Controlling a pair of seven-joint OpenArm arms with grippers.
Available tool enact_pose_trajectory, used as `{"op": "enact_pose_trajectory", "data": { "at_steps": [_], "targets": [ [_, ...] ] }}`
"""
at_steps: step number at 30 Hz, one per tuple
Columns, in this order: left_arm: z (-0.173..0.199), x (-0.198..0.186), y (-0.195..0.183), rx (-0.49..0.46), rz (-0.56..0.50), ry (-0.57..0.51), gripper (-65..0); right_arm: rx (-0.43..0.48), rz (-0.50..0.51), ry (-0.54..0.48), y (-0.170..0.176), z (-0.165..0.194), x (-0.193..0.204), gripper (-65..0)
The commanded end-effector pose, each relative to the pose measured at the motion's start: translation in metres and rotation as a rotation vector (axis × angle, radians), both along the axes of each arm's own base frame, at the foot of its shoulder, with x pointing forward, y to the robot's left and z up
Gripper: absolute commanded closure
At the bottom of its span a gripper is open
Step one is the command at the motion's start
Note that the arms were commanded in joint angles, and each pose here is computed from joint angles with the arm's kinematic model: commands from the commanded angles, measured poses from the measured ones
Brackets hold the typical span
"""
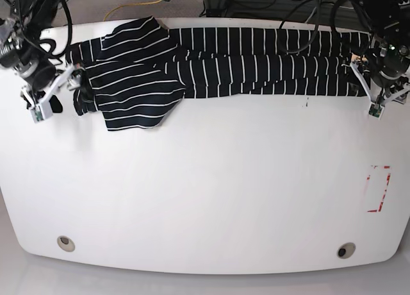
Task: Fold the T-shirt properly
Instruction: 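Regrasp the folded shirt with the right gripper and pull it outward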
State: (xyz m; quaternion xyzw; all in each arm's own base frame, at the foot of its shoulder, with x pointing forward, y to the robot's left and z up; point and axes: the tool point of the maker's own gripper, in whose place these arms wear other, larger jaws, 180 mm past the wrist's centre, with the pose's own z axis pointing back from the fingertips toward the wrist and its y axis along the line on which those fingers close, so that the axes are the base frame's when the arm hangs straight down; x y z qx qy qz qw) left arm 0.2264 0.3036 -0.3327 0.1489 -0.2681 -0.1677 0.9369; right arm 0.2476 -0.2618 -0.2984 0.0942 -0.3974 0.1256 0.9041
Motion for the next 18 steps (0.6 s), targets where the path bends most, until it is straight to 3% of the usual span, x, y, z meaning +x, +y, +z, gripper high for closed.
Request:
{"op": "enact_pose_trajectory", "data": {
  "at_steps": [1,7,18],
  "targets": [
    [0.000,0.003,-0.005,-0.002,-0.022,-0.003,-44.0,-0.009,0.020,-0.004,0.003,-0.004,0.018,-53.7],
    [-0.022,-0.008,-0.018,-0.045,-0.034,0.060,-43.9,-0.022,0.009,0.096,0.000,-0.038,0.056,-53.7],
    [-0.049,-0.034,-0.019,-0.079,-0.017,0.154,-43.9,0.120,-0.038,0.179,0.001,-0.077,0.082,-53.7]
  ]
}}
